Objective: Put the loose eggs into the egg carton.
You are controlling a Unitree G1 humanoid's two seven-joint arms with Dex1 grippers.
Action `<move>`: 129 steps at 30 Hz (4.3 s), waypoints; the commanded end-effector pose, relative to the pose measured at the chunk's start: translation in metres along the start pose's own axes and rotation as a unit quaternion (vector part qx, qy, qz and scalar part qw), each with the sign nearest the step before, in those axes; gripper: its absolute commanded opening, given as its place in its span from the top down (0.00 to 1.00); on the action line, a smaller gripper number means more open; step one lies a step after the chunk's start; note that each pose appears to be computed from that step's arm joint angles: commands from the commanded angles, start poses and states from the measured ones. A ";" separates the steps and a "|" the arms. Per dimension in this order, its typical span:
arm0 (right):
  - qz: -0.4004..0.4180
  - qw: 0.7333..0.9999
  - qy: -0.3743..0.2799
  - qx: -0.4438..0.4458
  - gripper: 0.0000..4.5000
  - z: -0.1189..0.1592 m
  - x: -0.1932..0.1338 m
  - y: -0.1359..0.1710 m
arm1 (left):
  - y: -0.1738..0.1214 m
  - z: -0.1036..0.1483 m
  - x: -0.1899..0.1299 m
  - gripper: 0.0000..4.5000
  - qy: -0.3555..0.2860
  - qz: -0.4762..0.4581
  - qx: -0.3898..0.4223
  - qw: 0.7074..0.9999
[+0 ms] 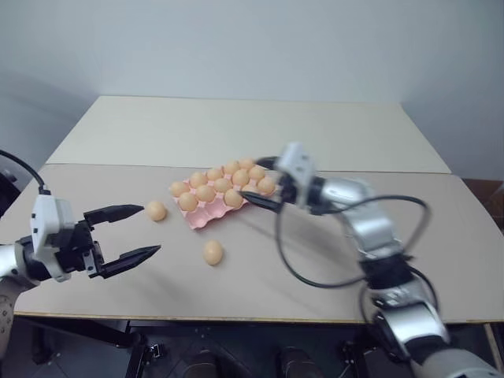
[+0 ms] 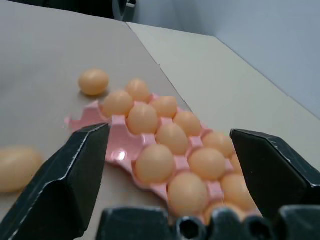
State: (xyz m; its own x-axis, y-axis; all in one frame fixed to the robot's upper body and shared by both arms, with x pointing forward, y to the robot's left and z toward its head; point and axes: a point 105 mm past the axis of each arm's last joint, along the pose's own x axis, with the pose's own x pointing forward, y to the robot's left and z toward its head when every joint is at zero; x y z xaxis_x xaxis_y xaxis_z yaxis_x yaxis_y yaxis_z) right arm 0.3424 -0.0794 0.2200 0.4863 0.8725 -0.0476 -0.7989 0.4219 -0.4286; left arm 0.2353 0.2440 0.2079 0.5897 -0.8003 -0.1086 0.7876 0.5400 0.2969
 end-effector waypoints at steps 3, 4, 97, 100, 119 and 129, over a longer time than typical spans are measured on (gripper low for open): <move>0.039 0.999 -0.025 0.024 0.01 0.017 -0.073 0.005 | 0.008 0.002 -0.016 0.00 0.015 0.011 0.016 1.000; 0.042 0.998 -0.022 0.028 0.01 0.017 -0.079 0.005 | 0.009 0.002 -0.018 0.00 0.017 0.011 0.015 1.000; 0.075 0.997 0.012 -0.025 0.00 0.013 -0.095 0.027 | 0.047 -0.017 0.169 0.10 0.039 0.051 0.105 0.992; 0.075 0.997 0.011 -0.024 0.00 0.014 -0.096 0.028 | 0.051 -0.006 0.154 0.01 0.025 0.061 0.103 0.993; 0.102 0.995 0.016 0.006 0.00 0.007 -0.106 0.031 | 0.026 -0.015 -0.030 0.01 0.091 0.014 0.031 0.995; 0.105 0.994 0.022 0.007 0.00 0.008 -0.107 0.028 | 0.016 -0.014 -0.026 0.01 0.064 0.031 0.012 0.997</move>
State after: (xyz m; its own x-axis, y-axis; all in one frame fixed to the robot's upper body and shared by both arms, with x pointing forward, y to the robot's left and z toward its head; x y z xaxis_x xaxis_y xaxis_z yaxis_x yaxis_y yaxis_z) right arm 0.2665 -0.1568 0.2073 0.3192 0.9275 -0.1944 -0.9031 0.2355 -0.3591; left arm 0.2366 0.2783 0.1927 0.6490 -0.7209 -0.2430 0.7560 0.5755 0.3118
